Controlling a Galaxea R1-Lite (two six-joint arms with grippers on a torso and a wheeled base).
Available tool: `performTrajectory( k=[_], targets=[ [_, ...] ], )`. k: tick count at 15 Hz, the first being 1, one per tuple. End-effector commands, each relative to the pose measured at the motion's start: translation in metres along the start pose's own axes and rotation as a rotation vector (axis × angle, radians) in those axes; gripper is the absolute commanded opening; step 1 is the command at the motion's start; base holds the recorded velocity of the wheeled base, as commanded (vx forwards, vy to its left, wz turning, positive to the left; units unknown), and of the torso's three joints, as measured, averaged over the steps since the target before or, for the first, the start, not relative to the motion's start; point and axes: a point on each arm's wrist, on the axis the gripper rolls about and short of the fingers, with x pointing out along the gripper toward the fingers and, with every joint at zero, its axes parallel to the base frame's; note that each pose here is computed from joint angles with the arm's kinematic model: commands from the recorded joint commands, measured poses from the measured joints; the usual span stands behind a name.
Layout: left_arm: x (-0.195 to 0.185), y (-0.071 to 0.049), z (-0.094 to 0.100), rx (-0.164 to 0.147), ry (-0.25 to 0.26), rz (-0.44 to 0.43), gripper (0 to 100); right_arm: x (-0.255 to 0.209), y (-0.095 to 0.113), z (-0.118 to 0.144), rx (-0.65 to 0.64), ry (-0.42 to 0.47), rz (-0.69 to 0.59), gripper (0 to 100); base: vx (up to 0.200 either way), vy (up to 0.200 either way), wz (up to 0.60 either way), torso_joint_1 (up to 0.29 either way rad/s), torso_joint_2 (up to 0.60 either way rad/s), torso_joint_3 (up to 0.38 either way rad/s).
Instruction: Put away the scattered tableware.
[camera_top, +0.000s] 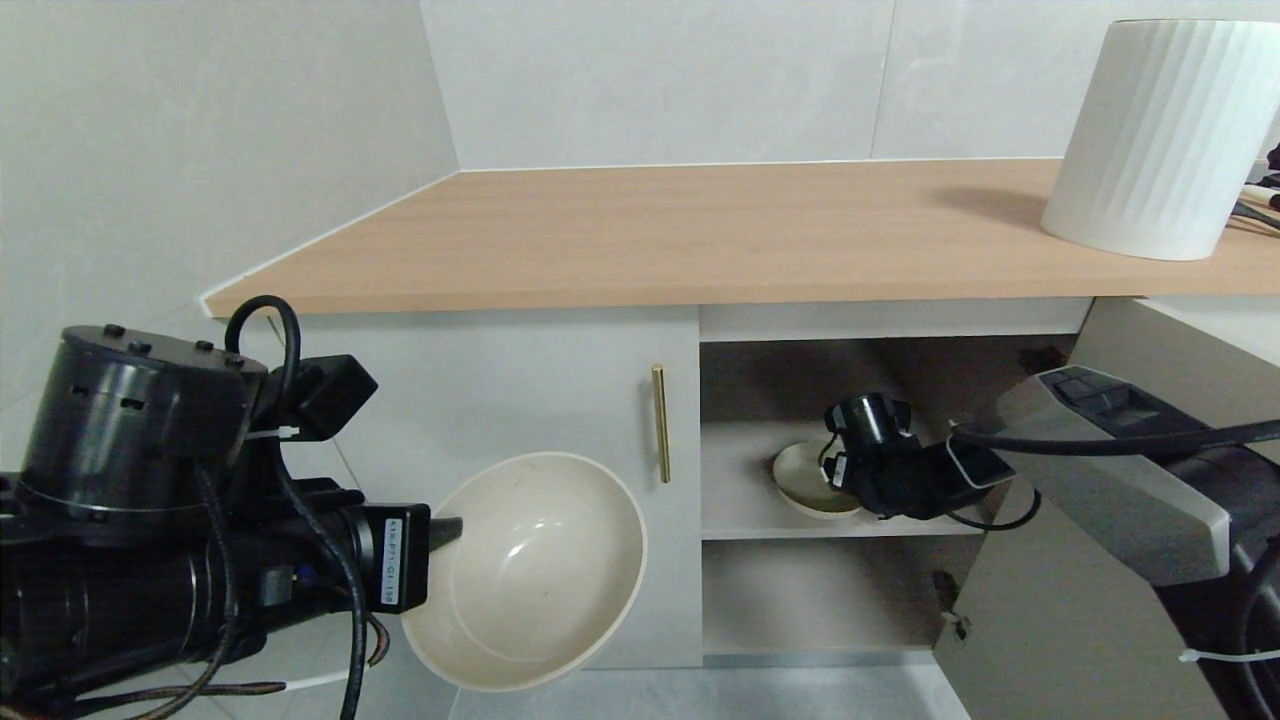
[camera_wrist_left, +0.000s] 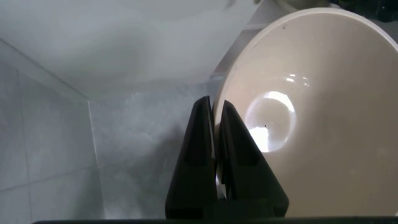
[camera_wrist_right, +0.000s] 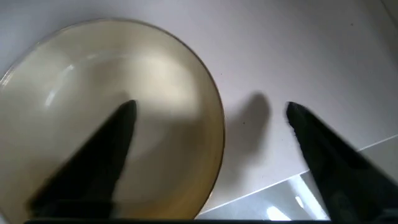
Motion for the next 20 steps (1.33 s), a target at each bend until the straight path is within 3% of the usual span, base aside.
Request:
performTrajectory(
  k=[1,3,4,6,8,10,12,14,17,20],
  targets=[
    [0.007,-0.001,0.0,0.021,0.008,0.004,0,-0.04,-0.004,0.023,0.034,-0.02,0.045,100,0.0,0.0,0.0,0.0,0.0,0.0],
    [0.014,-0.002,-0.006,0.082,0.025,0.012,0,-0.083,-0.005,0.025,0.0,0.047,0.189,100,0.0,0.0,0.0,0.0,0.0,0.0],
    [0.02,-0.005,-0.01,0.139,0.05,0.004,0,-0.12,-0.011,0.03,-0.026,0.103,0.333,100,0.0,0.0,0.0,0.0,0.0,0.0],
    [0.031,-0.01,-0.012,0.163,0.065,-0.003,0,-0.15,-0.018,0.031,-0.093,0.108,0.41,100,0.0,0.0,0.0,0.0,0.0,0.0],
    [0.055,-0.017,-0.021,0.19,0.099,0.023,0,-0.212,-0.026,0.032,-0.202,0.097,0.593,100,0.0,0.0,0.0,0.0,0.0,0.0],
    [0.069,-0.029,-0.032,0.233,0.129,0.044,0,-0.247,-0.037,0.027,-0.272,0.152,0.785,100,0.0,0.0,0.0,0.0,0.0,0.0],
    [0.085,-0.04,-0.041,0.266,0.135,0.073,0,-0.269,-0.038,0.02,-0.326,0.186,0.852,100,0.0,0.0,0.0,0.0,0.0,0.0],
    [0.101,-0.049,-0.045,0.274,0.084,0.099,0,-0.285,-0.034,0.008,-0.382,0.225,0.883,100,0.0,0.0,0.0,0.0,0.0,0.0],
    [0.101,-0.053,-0.043,0.258,0.027,0.078,0,-0.286,-0.024,-0.008,-0.426,0.27,0.895,100,0.0,0.0,0.0,0.0,0.0,0.0],
    [0.097,-0.058,-0.042,0.236,0.004,0.053,0,-0.283,-0.015,-0.022,-0.459,0.292,0.877,100,0.0,0.0,0.0,0.0,0.0,0.0]
  ],
)
